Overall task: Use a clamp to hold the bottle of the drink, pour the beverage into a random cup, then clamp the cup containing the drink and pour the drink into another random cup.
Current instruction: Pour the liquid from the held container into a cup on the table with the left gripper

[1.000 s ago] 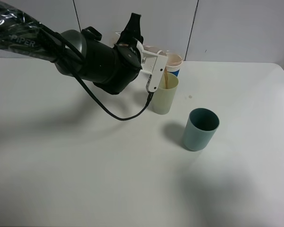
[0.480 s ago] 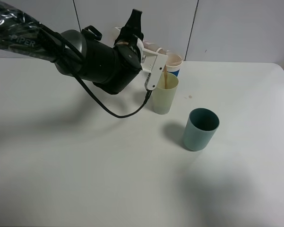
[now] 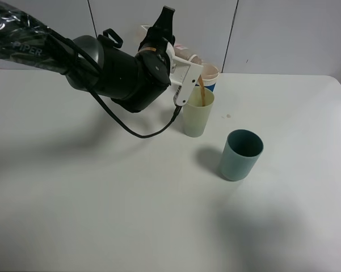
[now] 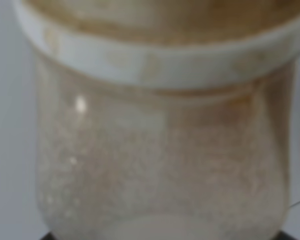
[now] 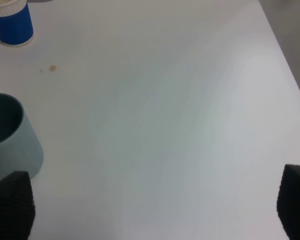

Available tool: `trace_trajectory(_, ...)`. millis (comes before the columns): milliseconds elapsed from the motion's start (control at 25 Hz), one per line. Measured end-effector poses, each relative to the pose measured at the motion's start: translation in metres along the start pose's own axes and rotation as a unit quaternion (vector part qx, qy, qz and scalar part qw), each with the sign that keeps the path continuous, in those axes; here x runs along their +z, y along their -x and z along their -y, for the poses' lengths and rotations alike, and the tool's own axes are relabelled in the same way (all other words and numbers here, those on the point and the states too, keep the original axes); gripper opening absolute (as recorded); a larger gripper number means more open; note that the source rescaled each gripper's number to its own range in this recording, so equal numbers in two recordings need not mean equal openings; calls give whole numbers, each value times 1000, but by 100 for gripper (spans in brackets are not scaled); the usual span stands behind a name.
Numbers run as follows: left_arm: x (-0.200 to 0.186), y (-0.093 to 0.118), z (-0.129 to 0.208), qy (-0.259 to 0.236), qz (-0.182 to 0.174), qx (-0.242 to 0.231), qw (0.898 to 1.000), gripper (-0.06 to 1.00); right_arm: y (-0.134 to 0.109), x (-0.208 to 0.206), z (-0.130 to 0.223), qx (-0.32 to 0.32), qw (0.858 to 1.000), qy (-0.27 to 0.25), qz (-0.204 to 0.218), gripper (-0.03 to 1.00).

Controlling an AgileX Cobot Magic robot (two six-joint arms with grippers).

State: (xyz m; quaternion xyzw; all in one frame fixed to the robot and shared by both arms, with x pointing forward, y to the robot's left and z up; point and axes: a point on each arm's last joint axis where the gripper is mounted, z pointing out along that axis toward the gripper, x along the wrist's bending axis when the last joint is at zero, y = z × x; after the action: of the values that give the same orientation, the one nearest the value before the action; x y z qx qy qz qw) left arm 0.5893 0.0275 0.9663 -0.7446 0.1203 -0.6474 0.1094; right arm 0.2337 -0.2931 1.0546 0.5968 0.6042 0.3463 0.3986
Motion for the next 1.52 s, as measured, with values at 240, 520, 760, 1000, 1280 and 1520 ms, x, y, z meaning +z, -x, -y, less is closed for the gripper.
trace_trajectory(240, 0, -4, 1, -6, -20, 11, 1000, 3, 0, 0, 0, 0, 1000, 0, 0, 92)
trace_trajectory(520, 0, -6, 0, -2, -32, 20, 999, 3, 0, 0, 0, 0, 1000, 0, 0, 92)
trace_trajectory(760, -3, -9, -4, 3, -49, 30, 998, 3, 0, 0, 0, 0, 1000, 0, 0, 92)
trace_trajectory(1000, -9, -12, -10, 12, -56, 34, 998, 3, 1, 0, 0, -3, 1000, -1, 5, 92)
trace_trajectory(1280, -13, -15, -15, 18, -71, 41, 996, 3, 3, 0, 0, -9, 1000, -2, 16, 92)
trace_trajectory(1520, -14, -19, -14, 12, -95, 52, 994, 3, 3, 0, 0, -9, 1000, -2, 16, 92)
